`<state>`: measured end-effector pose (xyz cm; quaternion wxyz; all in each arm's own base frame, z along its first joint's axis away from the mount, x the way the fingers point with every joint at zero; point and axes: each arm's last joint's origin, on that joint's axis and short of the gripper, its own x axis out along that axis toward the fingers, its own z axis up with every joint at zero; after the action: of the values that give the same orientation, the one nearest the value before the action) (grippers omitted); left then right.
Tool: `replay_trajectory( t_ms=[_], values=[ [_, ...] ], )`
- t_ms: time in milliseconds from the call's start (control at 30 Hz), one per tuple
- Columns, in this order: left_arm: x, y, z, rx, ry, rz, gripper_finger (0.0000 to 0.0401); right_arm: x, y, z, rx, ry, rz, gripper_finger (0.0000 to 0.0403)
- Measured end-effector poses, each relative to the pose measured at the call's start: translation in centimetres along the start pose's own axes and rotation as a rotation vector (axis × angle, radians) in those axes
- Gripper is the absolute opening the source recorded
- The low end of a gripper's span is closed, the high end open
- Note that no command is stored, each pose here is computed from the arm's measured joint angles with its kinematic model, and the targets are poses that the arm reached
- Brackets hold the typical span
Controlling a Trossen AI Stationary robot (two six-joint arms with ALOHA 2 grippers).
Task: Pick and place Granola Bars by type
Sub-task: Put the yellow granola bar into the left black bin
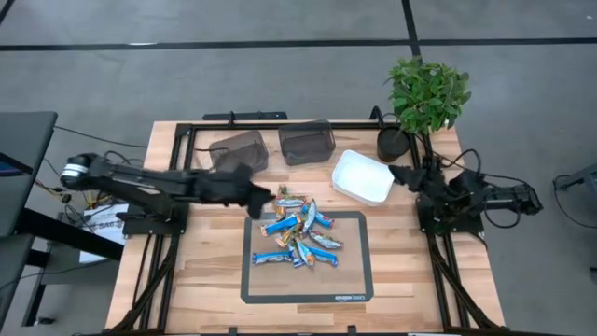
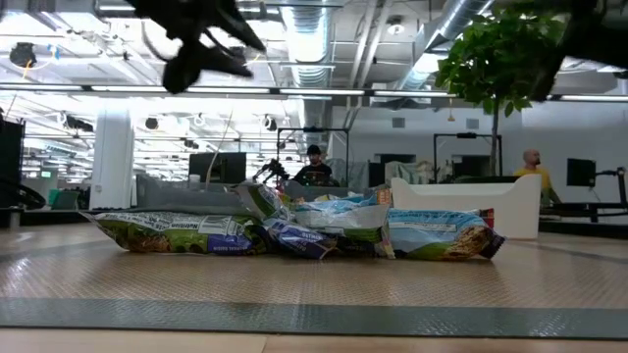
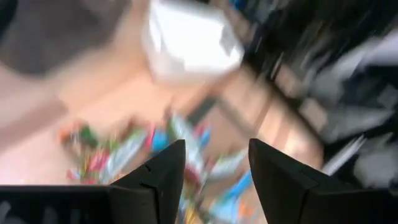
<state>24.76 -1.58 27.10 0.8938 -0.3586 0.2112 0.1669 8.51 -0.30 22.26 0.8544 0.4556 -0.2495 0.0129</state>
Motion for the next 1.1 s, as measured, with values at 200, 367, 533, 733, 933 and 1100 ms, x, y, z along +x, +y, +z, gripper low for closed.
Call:
replay_trajectory(
  t_ms=[200, 367, 533, 733, 933, 1100],
  values=[
    [4.5, -0.8, -0.5, 0.086, 0.325, 0.051, 0.0169, 3.4, 3.2, 0.9, -0.226, 0.275, -0.204, 0.0124],
    [7.0, -0.7, -1.1, 0.122, 0.495, 0.076, 0.0169, 7.9, 5.2, 0.1, -0.429, 0.63, -0.419, 0.0124],
    [8.1, -0.1, -2.1, 0.224, 0.576, 0.152, 0.0169, 11.8, 5.7, -1.5, -0.605, 0.938, -0.573, 0.0124],
    [8.4, 1.1, -3.7, 0.397, 0.679, 0.288, 0.0169, 14.7, 4.7, -3.6, -0.72, 1.141, -0.638, 0.0124],
    [9.3, 1.1, -5.0, 0.527, 0.718, 0.276, 0.0169, 15.4, 3.6, -5.0, -0.767, 1.228, -0.636, 0.0124],
    [10.5, 0.9, -6.5, 0.588, 0.739, 0.256, 0.0169, 15.4, 3.3, -5.2, -0.78, 1.247, -0.638, 0.0124]
  ],
)
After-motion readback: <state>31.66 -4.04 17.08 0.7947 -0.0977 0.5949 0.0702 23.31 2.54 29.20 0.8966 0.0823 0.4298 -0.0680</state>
